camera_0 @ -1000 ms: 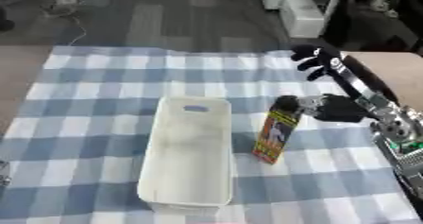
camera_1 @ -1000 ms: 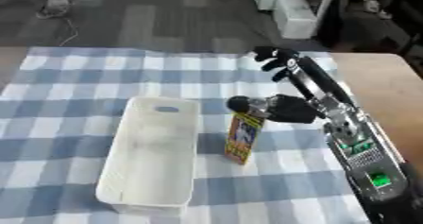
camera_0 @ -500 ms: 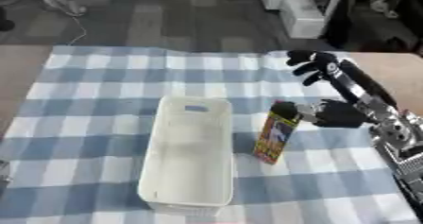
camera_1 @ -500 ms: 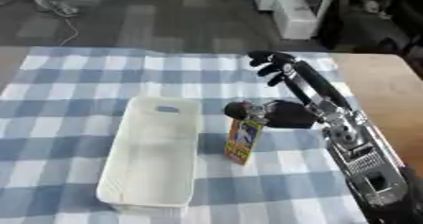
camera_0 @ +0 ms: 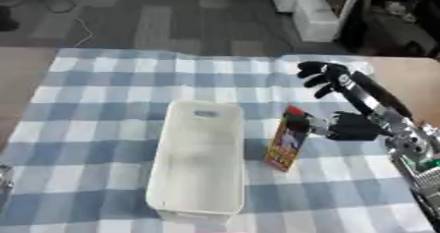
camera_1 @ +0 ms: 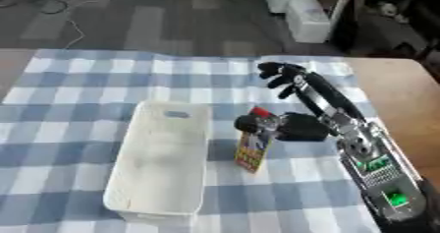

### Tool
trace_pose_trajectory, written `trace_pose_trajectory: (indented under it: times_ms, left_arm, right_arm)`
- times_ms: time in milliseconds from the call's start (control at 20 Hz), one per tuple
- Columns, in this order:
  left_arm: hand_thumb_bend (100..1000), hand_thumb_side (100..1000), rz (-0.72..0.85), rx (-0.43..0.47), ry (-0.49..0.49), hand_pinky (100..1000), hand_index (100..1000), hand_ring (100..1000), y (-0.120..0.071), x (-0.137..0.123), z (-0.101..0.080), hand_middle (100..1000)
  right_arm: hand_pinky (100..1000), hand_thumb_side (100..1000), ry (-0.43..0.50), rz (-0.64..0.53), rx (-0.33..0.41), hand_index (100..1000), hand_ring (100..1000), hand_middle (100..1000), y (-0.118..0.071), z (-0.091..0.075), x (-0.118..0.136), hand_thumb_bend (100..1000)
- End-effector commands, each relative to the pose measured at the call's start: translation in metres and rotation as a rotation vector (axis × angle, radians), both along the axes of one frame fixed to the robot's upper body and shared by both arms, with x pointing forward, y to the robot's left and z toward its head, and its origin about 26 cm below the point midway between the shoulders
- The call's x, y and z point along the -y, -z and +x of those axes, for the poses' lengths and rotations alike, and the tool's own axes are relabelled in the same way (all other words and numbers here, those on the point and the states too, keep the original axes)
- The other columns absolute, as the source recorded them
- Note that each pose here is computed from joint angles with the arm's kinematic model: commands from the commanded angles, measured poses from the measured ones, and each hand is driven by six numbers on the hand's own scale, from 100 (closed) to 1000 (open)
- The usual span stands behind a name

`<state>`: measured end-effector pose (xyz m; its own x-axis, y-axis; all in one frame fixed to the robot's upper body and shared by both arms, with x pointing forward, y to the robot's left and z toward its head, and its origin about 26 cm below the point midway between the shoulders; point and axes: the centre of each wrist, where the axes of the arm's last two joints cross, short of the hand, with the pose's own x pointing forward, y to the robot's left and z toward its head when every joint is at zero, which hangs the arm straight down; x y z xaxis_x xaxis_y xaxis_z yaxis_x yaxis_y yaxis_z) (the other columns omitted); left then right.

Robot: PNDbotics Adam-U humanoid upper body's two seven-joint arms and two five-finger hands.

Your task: Pick up objects on the table and place them in the box.

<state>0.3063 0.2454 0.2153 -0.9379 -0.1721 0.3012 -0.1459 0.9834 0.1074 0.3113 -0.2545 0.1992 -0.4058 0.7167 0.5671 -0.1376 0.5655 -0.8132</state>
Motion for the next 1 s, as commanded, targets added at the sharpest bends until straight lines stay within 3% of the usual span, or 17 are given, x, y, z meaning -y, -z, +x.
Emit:
trace_pose_trajectory:
  times_ms: [50,900,950,1000]
  left_arm:
    - [591,857,0.018,0.027,0.001,624,795,673,-0.0078,-0.0016,-0.0025,748]
    - [591,857,0.018,0.027,0.004,624,795,673,-0.0080,-0.0011,-0.0025,748]
    - [591,857,0.018,0.027,0.004,624,795,673,-0.0080,-0.0011,-0.0025,748]
    - [591,856,0.018,0.027,0.004,624,795,672,-0.0080,-0.0011,-0.0024,748]
  right_arm:
    - [710,696,-0.007,-0.006,0.007,929,794,813,-0.0020,-0.0012,0.0007,929]
    - [710,685,-0.001,-0.038,0.019,922,796,810,0.0054,-0.0029,-0.0061,918]
    - [710,670,-0.002,-0.041,0.018,922,796,810,0.0058,-0.0029,-0.0064,948]
    - [710,682,-0.003,-0.044,0.018,922,796,810,0.0062,-0.0029,-0.0068,916]
